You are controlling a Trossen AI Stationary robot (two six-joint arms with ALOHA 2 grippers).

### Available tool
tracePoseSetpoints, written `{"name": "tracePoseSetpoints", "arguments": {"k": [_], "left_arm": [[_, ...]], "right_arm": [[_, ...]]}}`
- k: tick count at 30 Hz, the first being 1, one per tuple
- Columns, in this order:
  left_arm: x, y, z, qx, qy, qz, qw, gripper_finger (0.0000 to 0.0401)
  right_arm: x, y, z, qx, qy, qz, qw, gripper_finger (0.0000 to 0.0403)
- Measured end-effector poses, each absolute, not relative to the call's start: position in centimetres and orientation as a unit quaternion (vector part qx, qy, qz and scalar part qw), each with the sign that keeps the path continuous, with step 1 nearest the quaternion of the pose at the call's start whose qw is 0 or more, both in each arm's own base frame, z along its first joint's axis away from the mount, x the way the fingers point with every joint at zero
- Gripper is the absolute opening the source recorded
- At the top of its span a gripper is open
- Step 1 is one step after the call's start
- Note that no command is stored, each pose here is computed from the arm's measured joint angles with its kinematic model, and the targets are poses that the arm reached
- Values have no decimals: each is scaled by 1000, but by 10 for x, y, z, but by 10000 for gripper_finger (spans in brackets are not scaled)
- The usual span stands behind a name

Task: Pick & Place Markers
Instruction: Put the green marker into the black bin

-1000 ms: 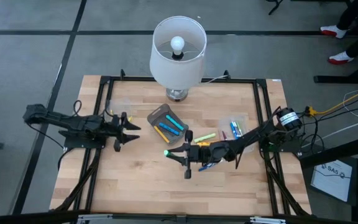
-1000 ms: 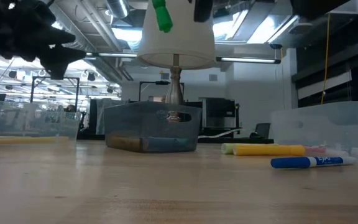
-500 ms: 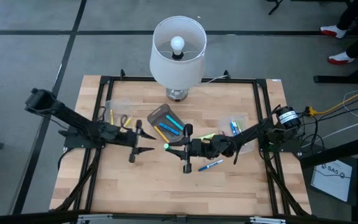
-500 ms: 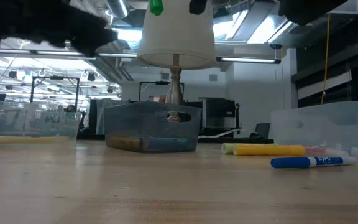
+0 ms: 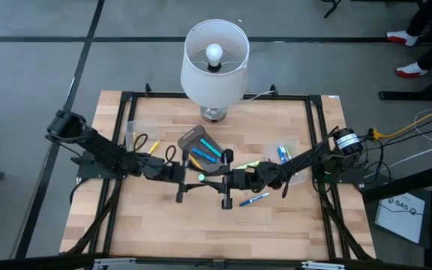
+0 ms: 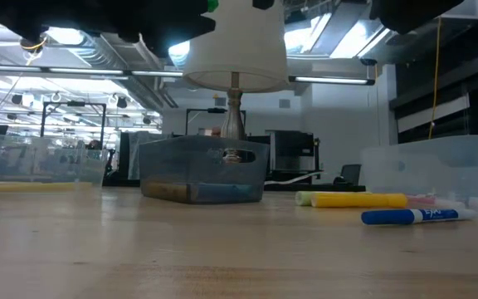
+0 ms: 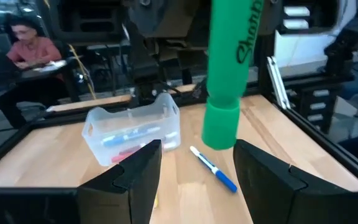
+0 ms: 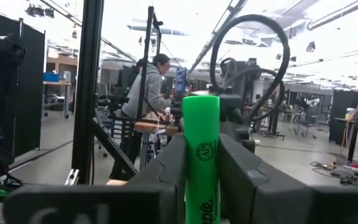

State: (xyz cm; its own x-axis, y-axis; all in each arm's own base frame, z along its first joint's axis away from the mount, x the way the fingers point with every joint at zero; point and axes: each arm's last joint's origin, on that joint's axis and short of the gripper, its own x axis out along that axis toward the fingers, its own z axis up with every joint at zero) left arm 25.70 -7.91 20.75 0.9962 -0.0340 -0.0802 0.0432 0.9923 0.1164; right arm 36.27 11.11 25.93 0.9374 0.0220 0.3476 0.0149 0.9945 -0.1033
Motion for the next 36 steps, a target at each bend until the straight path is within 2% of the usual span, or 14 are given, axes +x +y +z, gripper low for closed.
{"name": "tracePoseSetpoints", "arguments": {"k": [20,23,31,36], "left_arm": [[259,-75,217,16,-14,-13,1000,190],[259,-75,218,15,-16,-15,1000,164],[259,-76,218,14,-20,-26,999,57],[259,-76,218,12,-19,-26,999,47]], "right_arm": [[361,110,263,-64,-195,-5,979,70],[361,110,264,-72,-200,-8,977,68],[361,107,265,-68,-205,-12,976,70],[361,107,265,-68,-206,-12,976,68]]}}
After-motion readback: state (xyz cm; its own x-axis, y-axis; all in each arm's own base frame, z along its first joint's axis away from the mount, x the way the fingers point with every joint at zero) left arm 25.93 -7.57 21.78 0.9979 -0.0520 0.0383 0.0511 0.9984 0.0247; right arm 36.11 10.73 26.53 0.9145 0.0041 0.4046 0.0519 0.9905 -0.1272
